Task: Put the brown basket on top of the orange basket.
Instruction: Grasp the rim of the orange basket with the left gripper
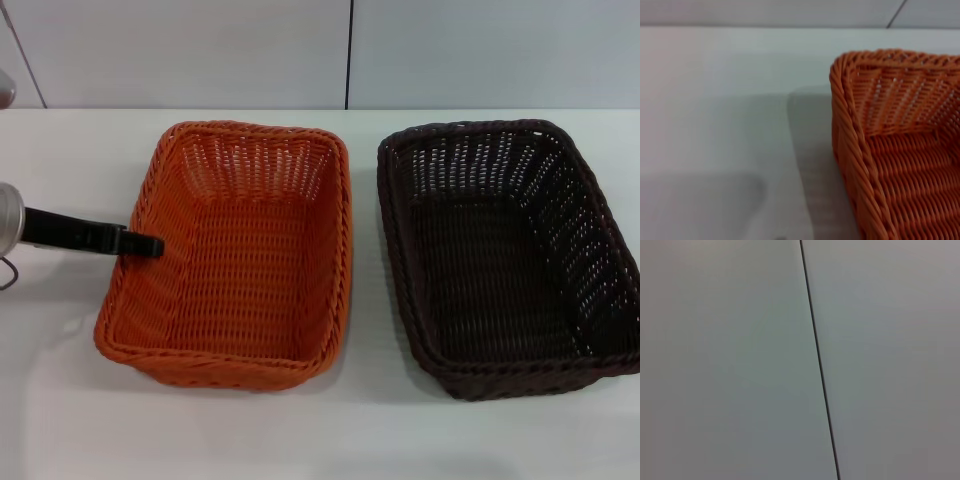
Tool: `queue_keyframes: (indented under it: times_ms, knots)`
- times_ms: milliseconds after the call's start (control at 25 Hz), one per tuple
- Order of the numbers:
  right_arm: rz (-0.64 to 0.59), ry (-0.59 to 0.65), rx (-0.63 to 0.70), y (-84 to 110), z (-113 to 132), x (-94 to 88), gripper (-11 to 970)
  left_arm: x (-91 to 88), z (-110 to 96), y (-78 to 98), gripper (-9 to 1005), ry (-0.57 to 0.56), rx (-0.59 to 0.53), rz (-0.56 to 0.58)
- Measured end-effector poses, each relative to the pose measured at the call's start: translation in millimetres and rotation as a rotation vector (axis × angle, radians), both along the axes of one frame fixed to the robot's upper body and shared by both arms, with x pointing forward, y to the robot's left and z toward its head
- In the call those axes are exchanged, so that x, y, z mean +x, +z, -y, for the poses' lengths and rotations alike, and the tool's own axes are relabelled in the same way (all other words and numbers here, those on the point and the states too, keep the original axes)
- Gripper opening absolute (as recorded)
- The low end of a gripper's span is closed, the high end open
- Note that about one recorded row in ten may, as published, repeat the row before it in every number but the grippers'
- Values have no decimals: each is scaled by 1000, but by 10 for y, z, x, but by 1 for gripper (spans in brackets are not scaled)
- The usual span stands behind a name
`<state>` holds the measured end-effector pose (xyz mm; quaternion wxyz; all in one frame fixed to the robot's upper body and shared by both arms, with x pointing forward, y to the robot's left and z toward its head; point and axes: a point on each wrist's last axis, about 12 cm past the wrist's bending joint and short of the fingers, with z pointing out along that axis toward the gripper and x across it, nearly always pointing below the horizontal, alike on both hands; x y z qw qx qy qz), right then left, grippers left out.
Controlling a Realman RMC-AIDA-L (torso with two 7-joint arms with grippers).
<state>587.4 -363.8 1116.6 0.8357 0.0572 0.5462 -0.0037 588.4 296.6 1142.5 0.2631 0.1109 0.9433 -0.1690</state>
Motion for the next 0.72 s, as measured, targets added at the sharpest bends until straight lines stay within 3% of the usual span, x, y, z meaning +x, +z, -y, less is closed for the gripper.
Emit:
queue_keyframes:
  times_ms: [480, 680, 720]
  knots:
    - [50, 39, -22, 152, -116, 119, 504, -23, 124, -106, 736, -39, 5, -45]
    - [101, 56, -21, 263, -186, 187, 504, -54, 116, -135, 610, -32, -1, -59]
    - [108, 59, -22, 279, -197, 197, 504, -59, 115, -139, 543, -31, -1, -60]
